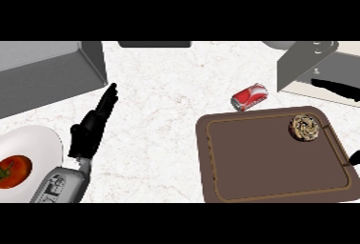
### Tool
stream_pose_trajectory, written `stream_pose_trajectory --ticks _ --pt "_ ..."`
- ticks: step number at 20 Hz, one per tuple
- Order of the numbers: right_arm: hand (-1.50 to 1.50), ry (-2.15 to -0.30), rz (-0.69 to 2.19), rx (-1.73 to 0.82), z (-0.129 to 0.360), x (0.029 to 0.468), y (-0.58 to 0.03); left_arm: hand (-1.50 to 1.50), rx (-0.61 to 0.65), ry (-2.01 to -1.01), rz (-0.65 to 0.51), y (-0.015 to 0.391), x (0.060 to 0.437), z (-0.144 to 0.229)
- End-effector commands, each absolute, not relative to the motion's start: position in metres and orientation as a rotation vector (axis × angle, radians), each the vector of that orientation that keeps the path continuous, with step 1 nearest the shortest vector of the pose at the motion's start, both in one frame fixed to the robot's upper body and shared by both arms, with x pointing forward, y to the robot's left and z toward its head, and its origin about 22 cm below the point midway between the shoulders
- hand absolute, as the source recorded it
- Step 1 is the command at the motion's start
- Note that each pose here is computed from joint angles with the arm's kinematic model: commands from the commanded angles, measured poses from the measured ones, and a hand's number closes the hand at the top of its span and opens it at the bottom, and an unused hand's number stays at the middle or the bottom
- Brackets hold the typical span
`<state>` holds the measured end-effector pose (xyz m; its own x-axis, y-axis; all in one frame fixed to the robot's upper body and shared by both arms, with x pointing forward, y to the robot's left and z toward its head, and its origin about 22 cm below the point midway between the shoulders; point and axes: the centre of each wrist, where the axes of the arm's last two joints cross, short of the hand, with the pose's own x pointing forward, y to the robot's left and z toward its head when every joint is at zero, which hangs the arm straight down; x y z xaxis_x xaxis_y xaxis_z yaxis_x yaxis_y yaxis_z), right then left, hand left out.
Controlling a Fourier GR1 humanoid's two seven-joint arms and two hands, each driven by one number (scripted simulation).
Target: Pick the cupcake from the tray and place it in the tiered shelf
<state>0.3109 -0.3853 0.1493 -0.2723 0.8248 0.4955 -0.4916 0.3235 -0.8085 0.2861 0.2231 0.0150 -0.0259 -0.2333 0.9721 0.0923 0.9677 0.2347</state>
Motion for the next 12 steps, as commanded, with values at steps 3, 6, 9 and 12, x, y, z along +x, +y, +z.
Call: stream_pose_trajectory --ticks 3,6,9,12 --pt "-1.50 -1.283 1.307 -0.364 0.136 0.314 -0.385 0.00 0.092 -1.575 -0.260 0.222 0.281 0.019" --pt "-1.50 -1.304 1.315 -0.366 0.146 0.318 -0.369 0.00 0.103 -1.578 -0.272 0.215 0.276 0.015" --pt "-1.50 -1.293 1.316 -0.378 0.141 0.316 -0.382 0.00 0.105 -1.575 -0.261 0.207 0.279 0.010" --pt "-1.50 -1.267 1.353 -0.395 0.133 0.315 -0.390 0.00 0.094 -1.573 -0.264 0.213 0.286 0.018"
